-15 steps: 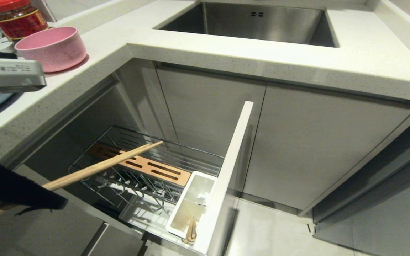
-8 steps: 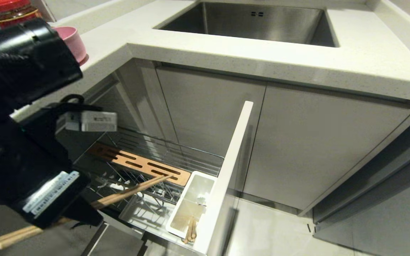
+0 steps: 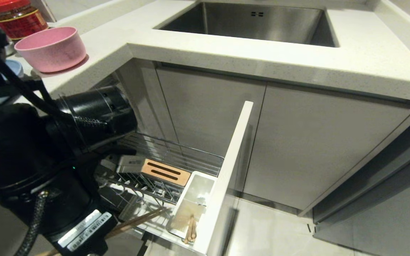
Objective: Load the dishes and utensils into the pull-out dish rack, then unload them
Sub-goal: Pick up the chopsticks and place it in the cupboard
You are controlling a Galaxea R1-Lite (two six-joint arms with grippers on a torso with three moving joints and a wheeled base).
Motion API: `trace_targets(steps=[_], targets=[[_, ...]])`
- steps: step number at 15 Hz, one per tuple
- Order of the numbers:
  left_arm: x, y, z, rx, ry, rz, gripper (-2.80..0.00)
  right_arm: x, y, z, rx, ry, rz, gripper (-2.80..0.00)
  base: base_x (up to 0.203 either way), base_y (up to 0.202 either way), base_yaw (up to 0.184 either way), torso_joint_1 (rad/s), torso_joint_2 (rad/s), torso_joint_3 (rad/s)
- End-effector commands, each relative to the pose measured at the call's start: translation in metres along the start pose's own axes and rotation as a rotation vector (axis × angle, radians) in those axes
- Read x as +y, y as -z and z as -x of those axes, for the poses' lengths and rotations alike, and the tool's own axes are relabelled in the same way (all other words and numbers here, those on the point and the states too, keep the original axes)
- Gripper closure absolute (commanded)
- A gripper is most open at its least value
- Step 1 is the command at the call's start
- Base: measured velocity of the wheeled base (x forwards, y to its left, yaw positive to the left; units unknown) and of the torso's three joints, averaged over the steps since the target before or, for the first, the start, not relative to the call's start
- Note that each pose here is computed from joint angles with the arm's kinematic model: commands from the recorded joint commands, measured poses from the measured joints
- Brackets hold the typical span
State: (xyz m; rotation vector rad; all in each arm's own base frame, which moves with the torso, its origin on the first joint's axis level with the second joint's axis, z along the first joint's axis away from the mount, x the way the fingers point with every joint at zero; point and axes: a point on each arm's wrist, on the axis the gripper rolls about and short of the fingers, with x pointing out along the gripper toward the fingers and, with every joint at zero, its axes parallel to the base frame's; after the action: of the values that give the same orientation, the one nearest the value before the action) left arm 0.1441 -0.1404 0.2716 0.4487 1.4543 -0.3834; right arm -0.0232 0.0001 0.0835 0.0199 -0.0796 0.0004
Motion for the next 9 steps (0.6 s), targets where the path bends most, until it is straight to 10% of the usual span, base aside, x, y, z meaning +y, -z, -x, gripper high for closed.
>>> trace_targets(steps=[1, 9], targets=[[-0.008, -0.005, -0.018, 0.094, -0.034, -0.033, 0.00, 0.000, 0.007, -0.001, 0.025, 0.000, 0.000, 0.00, 0.000, 0.000, 0.000, 0.000, 0.00, 0.000], [-0.013, -0.021, -0.033, 0.069, -0.031, -0.023, 0.00, 0.000, 0.007, -0.001, 0.025, 0.000, 0.000, 0.00, 0.000, 0.000, 0.000, 0.000, 0.00, 0.000]])
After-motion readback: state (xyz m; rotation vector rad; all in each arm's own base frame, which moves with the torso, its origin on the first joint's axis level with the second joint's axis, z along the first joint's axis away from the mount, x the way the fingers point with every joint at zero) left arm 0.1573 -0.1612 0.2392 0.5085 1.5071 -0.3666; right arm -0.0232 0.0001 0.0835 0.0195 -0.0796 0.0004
